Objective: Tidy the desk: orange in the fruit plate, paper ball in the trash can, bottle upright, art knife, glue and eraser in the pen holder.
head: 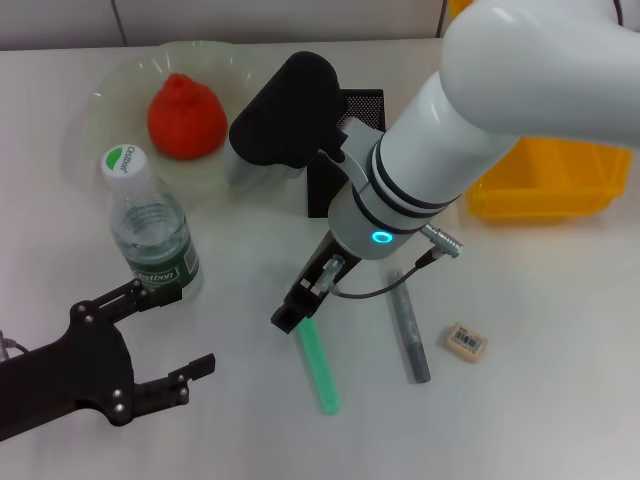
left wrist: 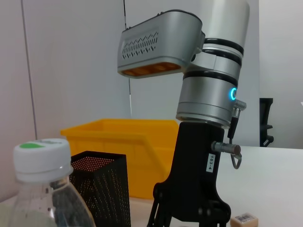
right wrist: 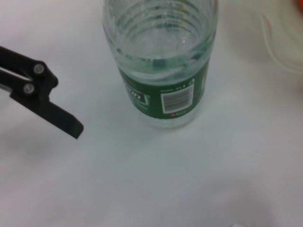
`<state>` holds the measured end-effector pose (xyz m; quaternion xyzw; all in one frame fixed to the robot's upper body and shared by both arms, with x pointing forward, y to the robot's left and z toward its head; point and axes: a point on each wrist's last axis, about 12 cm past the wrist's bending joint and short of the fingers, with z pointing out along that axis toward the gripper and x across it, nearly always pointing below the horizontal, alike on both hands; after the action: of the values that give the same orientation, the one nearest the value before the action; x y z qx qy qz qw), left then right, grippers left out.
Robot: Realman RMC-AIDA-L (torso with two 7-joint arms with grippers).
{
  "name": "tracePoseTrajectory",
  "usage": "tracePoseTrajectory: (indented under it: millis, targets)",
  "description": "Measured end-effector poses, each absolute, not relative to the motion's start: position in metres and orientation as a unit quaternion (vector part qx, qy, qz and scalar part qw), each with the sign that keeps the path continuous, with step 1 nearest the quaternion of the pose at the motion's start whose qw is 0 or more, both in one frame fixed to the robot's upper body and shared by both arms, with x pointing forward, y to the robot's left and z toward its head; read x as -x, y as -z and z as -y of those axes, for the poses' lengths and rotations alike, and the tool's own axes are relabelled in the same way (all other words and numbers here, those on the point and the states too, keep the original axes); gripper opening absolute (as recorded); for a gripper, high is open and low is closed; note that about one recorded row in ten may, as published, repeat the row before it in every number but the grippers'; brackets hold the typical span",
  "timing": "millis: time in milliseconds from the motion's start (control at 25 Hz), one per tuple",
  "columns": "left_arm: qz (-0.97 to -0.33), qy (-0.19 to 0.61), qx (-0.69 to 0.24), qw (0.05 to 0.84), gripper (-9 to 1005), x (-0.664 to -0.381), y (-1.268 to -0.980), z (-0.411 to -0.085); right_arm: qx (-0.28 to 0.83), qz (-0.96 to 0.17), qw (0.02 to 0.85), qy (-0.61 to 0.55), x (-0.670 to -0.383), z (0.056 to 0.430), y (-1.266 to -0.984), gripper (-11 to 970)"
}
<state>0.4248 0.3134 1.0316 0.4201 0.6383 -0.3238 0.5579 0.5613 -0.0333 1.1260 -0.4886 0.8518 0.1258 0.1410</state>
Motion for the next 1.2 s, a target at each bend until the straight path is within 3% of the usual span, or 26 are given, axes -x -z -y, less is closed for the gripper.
tracePoseTrajectory:
  millis: [240, 560, 1000, 1200]
  targets:
    - [-0.638, 0.324, -0.421, 0.558, 813, -0.4257, -1.0320, -0.3133, 0.481, -0.856, 0.134, -0.133, -0.5621, 0.0322, -1.1216, 685]
    - [-0.638, 0.323, -0.421, 0.558, 812, -0.4259, -1.0320, -0.3136, 0.485, -0.856, 0.130, -0.127, -0.5600, 0.0317, -1.1179, 579]
    - [-0.637, 0.323, -0.422, 0.559, 813, -0.4274, -1.0326, -0.3131, 0.483, -0.858, 0.125, -0.124, -0.5608, 0.0337, -1.1157, 557]
    - [-0.637, 0.321, -0.423, 0.559, 812, -0.4292, -1.0329, -0.3128, 0.487, -0.857, 0.120, -0.120, -0.5615, 0.0335, -1.1164, 420]
